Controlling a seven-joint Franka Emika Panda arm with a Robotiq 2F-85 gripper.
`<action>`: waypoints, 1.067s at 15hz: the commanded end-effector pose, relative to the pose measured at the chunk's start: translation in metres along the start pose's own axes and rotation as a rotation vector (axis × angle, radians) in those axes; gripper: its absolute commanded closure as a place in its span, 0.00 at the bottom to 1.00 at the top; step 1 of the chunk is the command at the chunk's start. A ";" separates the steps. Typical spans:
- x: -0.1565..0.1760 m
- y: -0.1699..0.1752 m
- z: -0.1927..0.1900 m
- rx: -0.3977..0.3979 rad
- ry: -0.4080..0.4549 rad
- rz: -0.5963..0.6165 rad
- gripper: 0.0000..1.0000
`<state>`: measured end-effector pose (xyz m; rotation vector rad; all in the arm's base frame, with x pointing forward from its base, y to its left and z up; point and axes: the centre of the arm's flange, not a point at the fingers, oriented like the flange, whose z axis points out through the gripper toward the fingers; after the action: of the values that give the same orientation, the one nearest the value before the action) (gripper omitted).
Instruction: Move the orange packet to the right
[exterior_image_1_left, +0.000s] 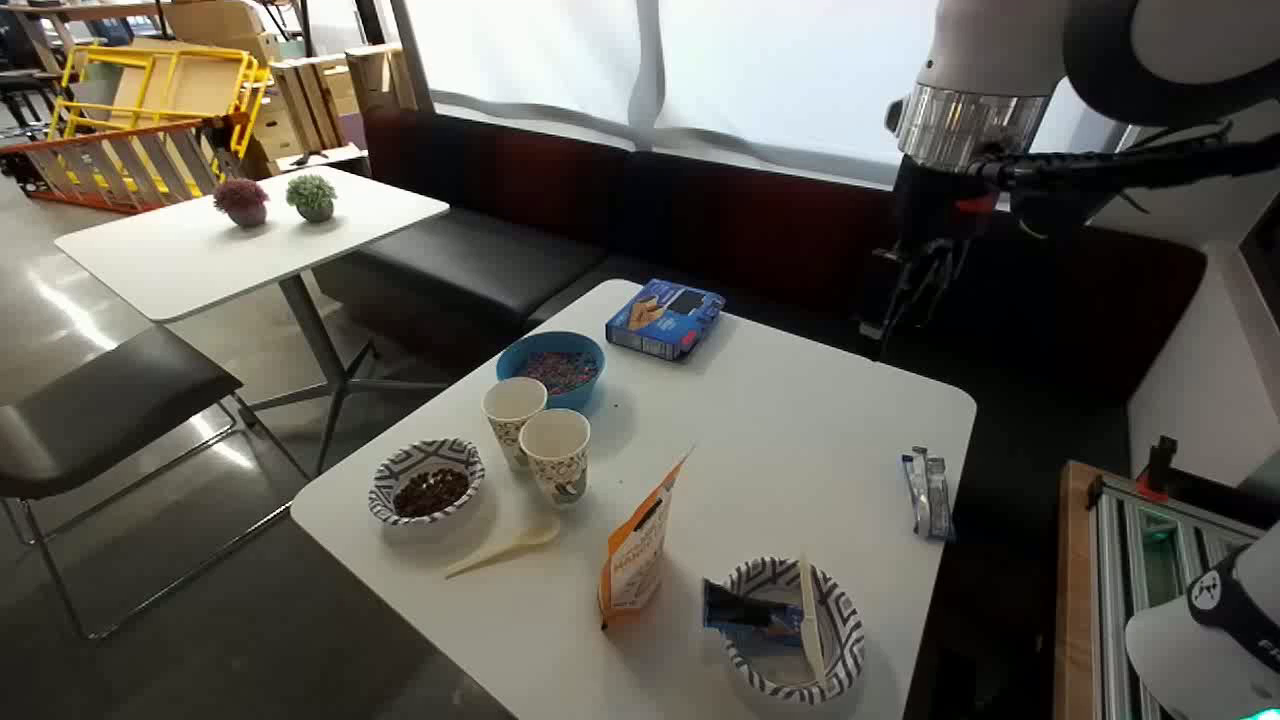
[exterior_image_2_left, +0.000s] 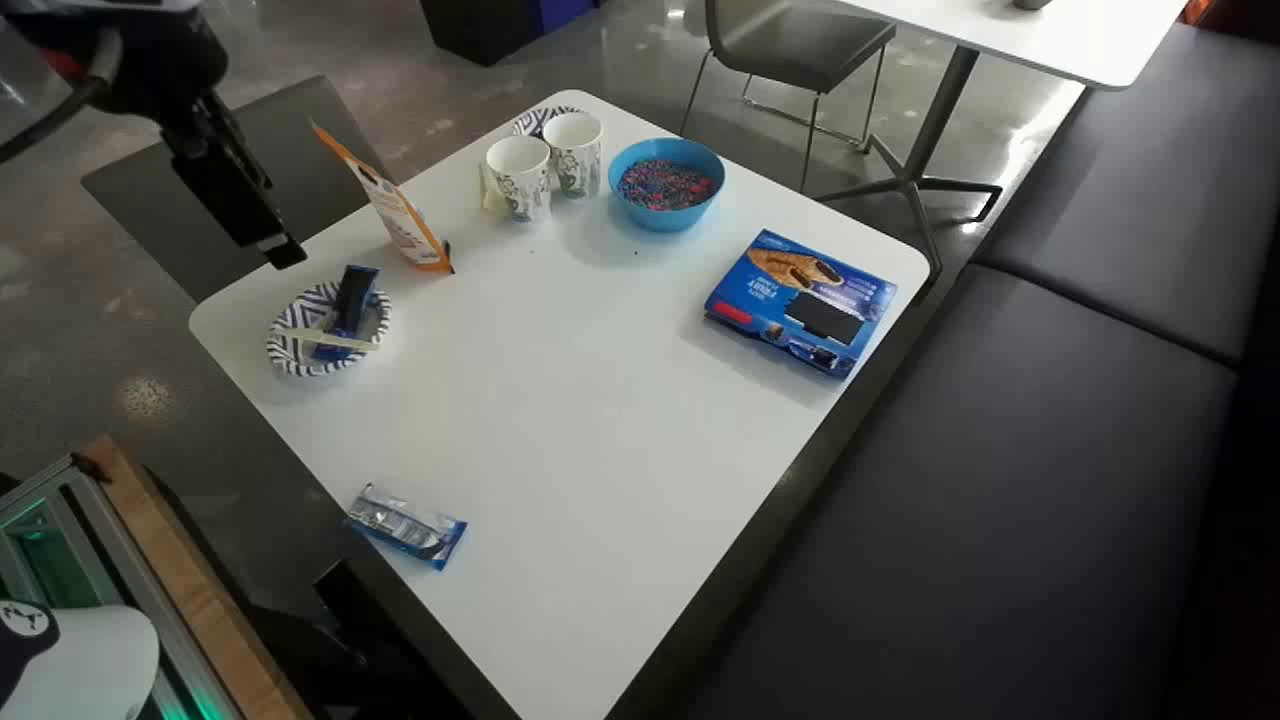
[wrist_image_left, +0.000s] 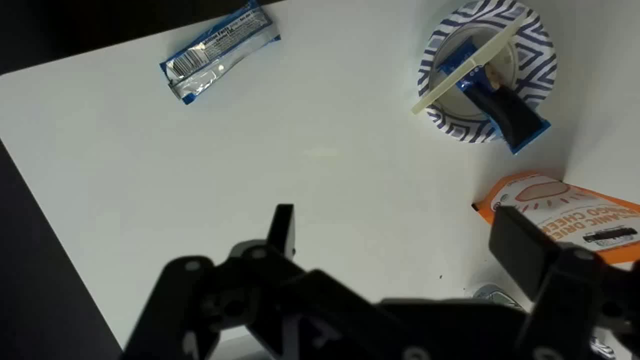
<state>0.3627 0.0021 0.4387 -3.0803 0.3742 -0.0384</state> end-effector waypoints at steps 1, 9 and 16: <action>0.000 0.000 0.000 0.000 0.000 0.000 0.00; 0.000 0.000 0.000 0.000 0.000 0.000 0.00; 0.007 -0.013 0.009 -0.034 -0.016 -0.051 0.00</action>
<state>0.3628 0.0023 0.4387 -3.0840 0.3708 -0.0387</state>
